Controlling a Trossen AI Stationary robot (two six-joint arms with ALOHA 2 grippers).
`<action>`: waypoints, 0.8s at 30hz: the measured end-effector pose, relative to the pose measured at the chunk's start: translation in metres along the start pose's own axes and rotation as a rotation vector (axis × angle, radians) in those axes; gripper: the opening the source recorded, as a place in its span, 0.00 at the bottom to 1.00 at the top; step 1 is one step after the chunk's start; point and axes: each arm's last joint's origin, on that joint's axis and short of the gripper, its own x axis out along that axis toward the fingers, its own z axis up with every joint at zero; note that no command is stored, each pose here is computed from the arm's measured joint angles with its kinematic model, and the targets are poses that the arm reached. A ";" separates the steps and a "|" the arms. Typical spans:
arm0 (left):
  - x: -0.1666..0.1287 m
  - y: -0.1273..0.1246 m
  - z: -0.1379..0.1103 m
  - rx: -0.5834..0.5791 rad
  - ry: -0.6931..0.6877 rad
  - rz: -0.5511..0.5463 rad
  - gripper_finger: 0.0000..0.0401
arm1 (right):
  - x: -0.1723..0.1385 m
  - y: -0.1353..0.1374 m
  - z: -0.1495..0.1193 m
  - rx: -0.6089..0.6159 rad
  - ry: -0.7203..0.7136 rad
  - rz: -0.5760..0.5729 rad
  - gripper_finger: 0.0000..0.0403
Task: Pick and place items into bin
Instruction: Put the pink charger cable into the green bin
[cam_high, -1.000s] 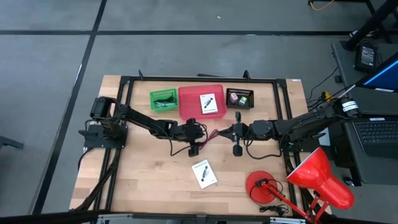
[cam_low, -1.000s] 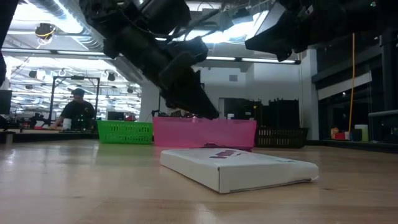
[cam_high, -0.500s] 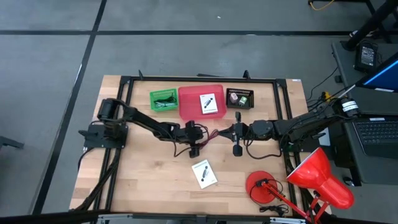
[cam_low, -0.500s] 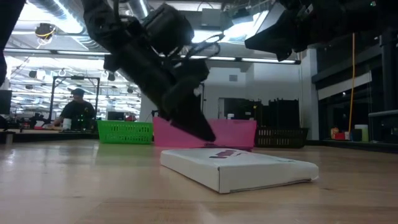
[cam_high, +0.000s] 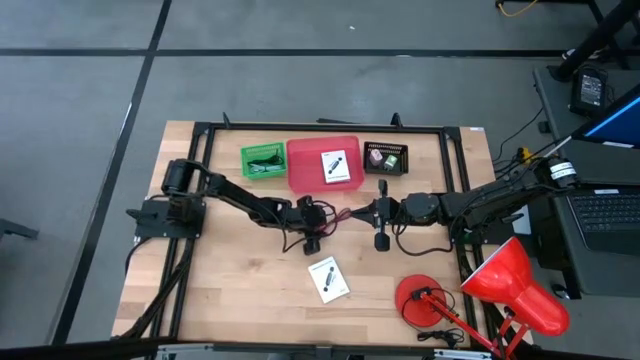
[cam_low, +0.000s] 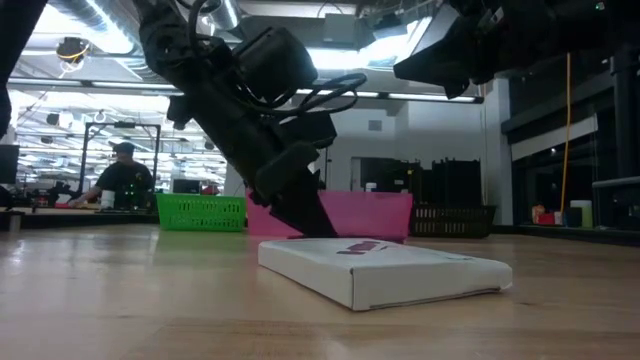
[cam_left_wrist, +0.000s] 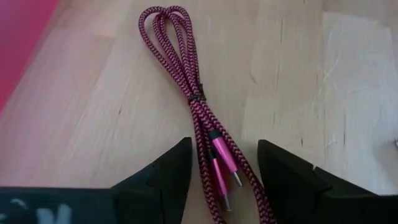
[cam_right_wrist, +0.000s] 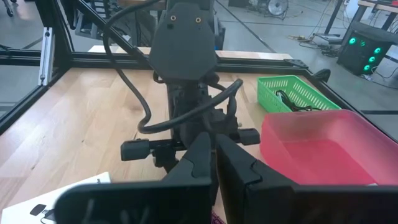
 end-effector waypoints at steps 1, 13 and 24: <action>0.000 0.000 0.000 0.004 0.006 0.001 0.42 | 0.000 0.000 0.000 0.000 0.000 0.000 0.02; -0.006 0.002 -0.001 0.089 0.040 -0.022 0.08 | 0.000 0.000 0.000 -0.001 0.001 0.000 0.02; -0.072 0.014 0.009 0.190 0.078 0.068 0.08 | 0.000 0.000 -0.003 0.003 0.027 0.000 0.02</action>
